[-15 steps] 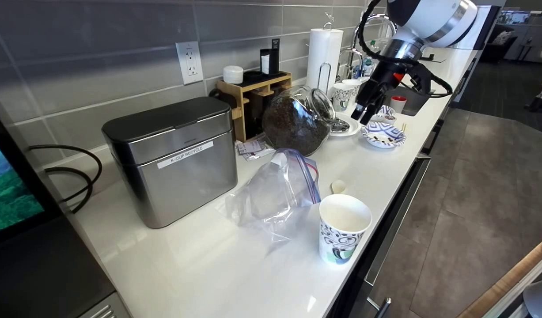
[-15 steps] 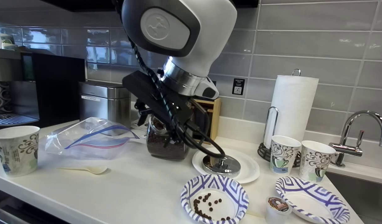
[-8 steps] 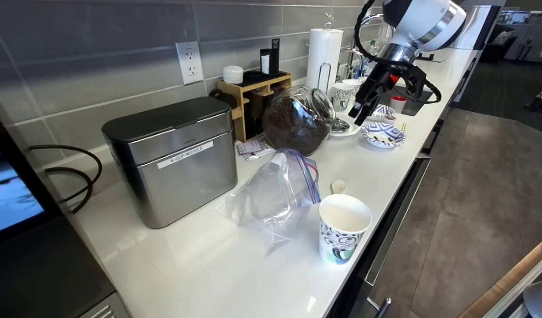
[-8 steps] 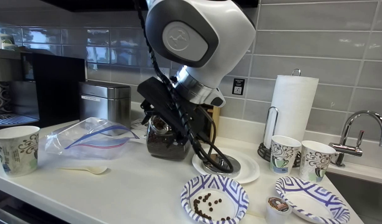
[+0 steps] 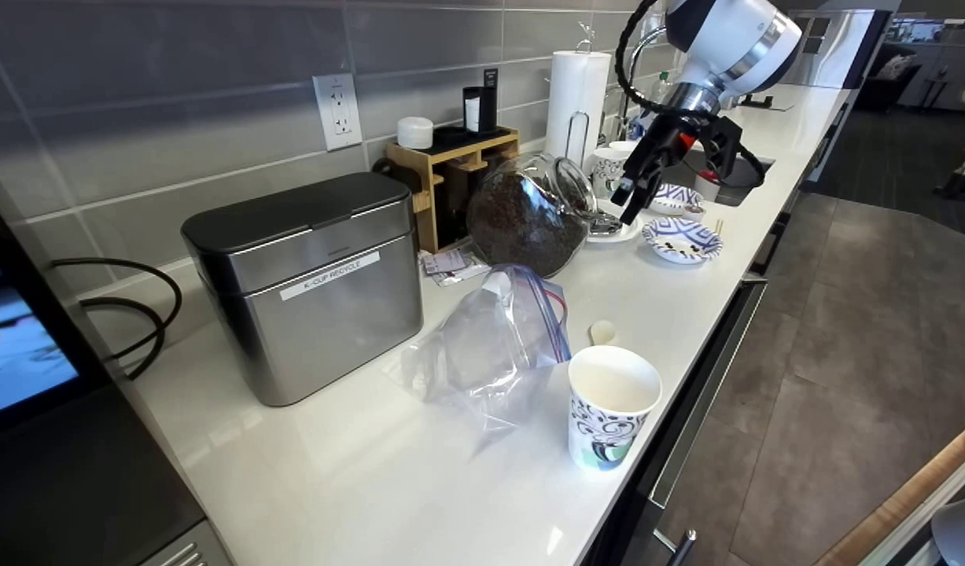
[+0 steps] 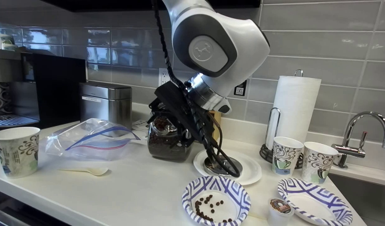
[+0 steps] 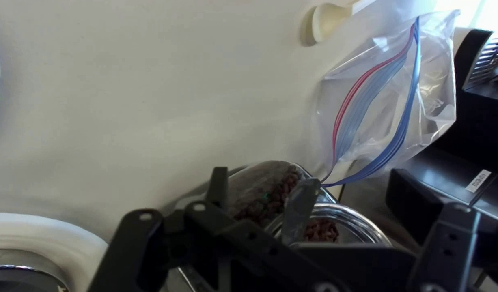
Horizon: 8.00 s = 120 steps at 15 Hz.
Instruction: Put the scoop inside the jar and then close it
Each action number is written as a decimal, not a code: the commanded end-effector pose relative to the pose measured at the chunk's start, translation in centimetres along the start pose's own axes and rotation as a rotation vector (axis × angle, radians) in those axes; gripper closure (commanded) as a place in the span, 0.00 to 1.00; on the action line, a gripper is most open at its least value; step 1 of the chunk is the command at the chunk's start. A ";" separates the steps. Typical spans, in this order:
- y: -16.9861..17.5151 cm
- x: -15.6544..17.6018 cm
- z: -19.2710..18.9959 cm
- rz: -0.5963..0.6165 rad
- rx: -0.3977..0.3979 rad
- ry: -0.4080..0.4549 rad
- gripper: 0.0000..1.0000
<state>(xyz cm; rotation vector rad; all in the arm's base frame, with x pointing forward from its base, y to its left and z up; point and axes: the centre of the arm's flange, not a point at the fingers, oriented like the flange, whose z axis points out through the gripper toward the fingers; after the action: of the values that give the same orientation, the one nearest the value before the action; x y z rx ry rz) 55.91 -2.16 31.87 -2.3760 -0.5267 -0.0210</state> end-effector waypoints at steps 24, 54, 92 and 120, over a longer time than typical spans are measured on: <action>3.7 3.9 2.9 0.073 0.223 -0.082 1.00; 1.0 4.1 1.4 0.079 0.202 -0.096 0.35; 0.3 6.3 -0.1 0.139 0.184 -0.108 0.99; -2.2 9.3 2.3 0.139 0.006 -0.078 0.58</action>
<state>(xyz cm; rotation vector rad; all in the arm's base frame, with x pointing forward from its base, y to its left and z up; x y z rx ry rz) 63.36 3.61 33.06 -2.3748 -0.4076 0.1477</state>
